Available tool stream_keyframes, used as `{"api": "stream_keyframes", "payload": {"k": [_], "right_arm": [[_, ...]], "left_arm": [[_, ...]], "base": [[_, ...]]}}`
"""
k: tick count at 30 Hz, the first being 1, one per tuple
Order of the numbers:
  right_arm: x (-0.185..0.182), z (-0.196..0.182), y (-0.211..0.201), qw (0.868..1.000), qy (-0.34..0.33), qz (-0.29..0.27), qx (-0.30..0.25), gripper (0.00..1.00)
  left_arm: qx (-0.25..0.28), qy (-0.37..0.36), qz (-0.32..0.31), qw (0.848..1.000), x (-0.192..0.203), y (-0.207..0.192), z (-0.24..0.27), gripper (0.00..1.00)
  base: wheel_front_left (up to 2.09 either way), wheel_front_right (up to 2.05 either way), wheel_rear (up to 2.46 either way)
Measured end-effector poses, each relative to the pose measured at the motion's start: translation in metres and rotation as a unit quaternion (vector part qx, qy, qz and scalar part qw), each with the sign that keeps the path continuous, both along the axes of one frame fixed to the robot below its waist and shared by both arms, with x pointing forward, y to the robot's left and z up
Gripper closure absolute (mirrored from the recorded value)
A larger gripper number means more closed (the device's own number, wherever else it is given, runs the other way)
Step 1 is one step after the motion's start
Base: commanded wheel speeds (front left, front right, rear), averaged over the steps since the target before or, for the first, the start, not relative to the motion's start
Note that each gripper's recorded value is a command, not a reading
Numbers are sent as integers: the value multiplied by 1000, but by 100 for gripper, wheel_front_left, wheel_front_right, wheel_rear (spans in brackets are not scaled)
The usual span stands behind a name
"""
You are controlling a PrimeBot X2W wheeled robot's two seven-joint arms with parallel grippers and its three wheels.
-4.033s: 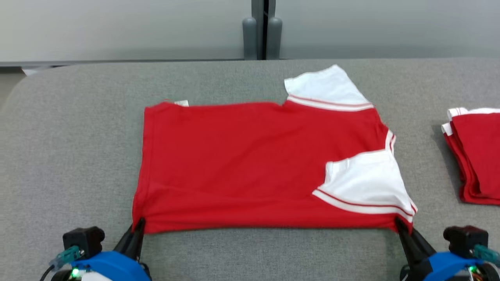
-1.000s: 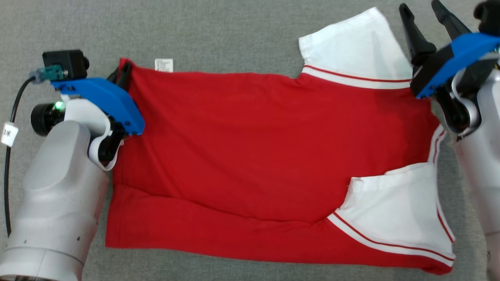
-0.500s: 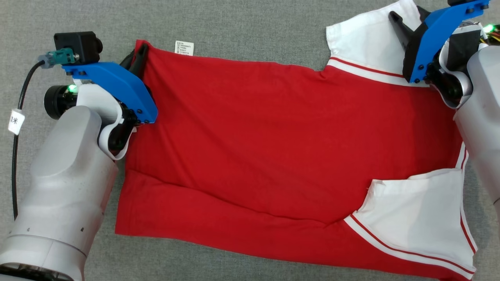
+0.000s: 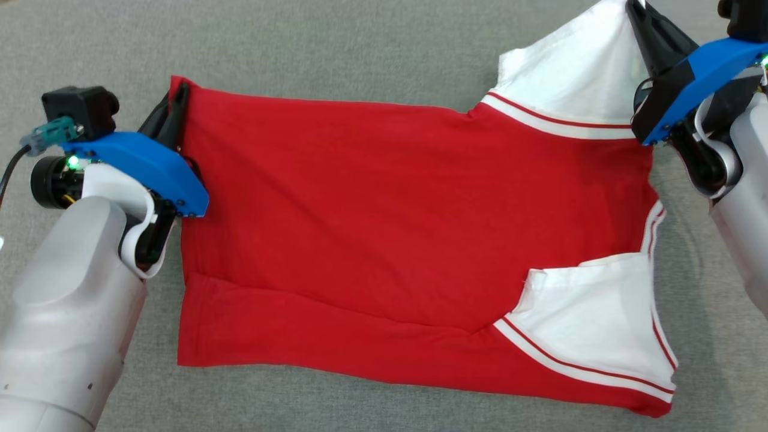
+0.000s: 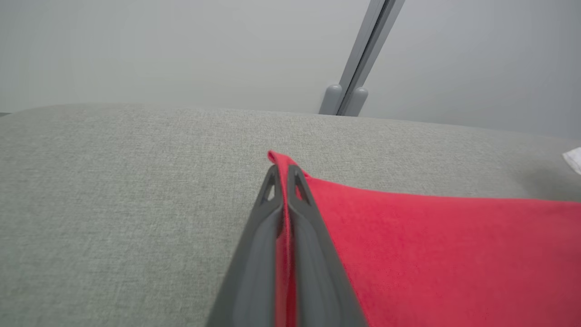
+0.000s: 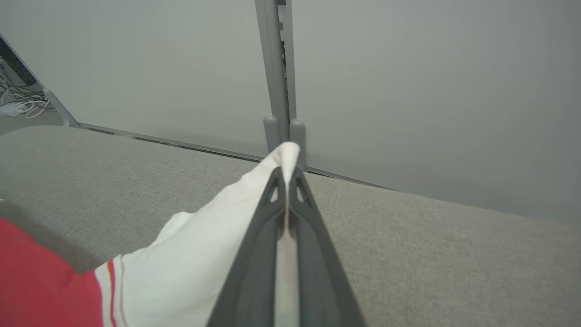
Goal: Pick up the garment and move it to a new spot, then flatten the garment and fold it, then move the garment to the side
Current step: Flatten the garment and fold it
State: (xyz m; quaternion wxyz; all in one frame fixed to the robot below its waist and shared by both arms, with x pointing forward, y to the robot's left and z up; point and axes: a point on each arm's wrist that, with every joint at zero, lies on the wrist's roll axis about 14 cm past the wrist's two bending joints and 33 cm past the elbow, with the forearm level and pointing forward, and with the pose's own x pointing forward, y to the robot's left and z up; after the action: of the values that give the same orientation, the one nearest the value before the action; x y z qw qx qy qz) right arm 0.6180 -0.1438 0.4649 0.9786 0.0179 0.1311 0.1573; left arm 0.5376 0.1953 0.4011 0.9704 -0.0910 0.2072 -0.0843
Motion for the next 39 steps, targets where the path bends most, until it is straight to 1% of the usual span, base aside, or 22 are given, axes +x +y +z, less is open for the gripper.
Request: {"api": "stream_keyframes", "payload": {"k": [3, 6, 8, 12, 14, 17, 22, 25, 28, 30, 31, 32, 33, 36, 39], "right_arm": [[-11, 22, -4, 999, -33, 2, 11, 100], [-30, 31, -6, 998, -50, 8, 23, 100], [-45, 30, -9, 998, -55, 12, 29, 100], [-87, 6, -14, 999, -34, 24, 18, 100], [-112, -2, -15, 999, -26, 25, 33, 100], [-139, -19, -20, 999, -5, 18, 41, 100], [-178, -33, -24, 998, 13, -7, 67, 100], [-201, -41, -28, 997, 27, -20, 66, 100], [-221, -47, -30, 997, 41, -32, 60, 100], [-239, -53, -28, 995, 62, -49, 68, 100], [-245, -56, -28, 993, 71, -55, 71, 87], [-250, -58, -27, 993, 78, -59, 73, 57], [-254, -58, -26, 992, 79, -63, 77, 0], [-261, -54, -21, 990, 77, -72, 92, 0], [-266, -42, -20, 990, 56, -80, 99, 0]], "left_arm": [[1, -19, -8, 1000, -4, -2, 14, 100], [-6, -23, -15, 1000, -16, -7, 16, 100], [-9, -26, -14, 1000, -25, -7, 14, 100], [-14, -20, -4, 1000, -46, -5, 4, 100], [-16, -20, -2, 1000, -57, -6, 1, 100], [-22, -20, 3, 1000, -68, -8, -2, 100], [-23, -18, 13, 999, -86, -3, -4, 100], [-25, -24, 15, 999, -93, -2, -1, 100], [-28, -14, 22, 999, -103, 0, -6, 100], [-35, -2, 26, 999, -114, 0, -9, 100], [-37, 5, 28, 999, -118, 0, -11, 96], [-38, 8, 27, 999, -122, -1, -13, 72], [-38, 11, 26, 999, -126, -2, -14, 0], [-38, 16, 31, 999, -137, -2, -15, 0], [-27, 5, 42, 999, -146, 1, -12, 0]], "base": [[0, 0, 0], [0, 0, 0], [0, 0, 0], [0, 0, 0], [0, 0, 0], [0, 0, 0], [0, 0, 0], [0, 0, 0], [0, 0, 0], [0, 0, 0], [0, 0, 0], [0, 0, 0], [0, 0, 0], [0, 0, 0], [0, 0, 0]]}}
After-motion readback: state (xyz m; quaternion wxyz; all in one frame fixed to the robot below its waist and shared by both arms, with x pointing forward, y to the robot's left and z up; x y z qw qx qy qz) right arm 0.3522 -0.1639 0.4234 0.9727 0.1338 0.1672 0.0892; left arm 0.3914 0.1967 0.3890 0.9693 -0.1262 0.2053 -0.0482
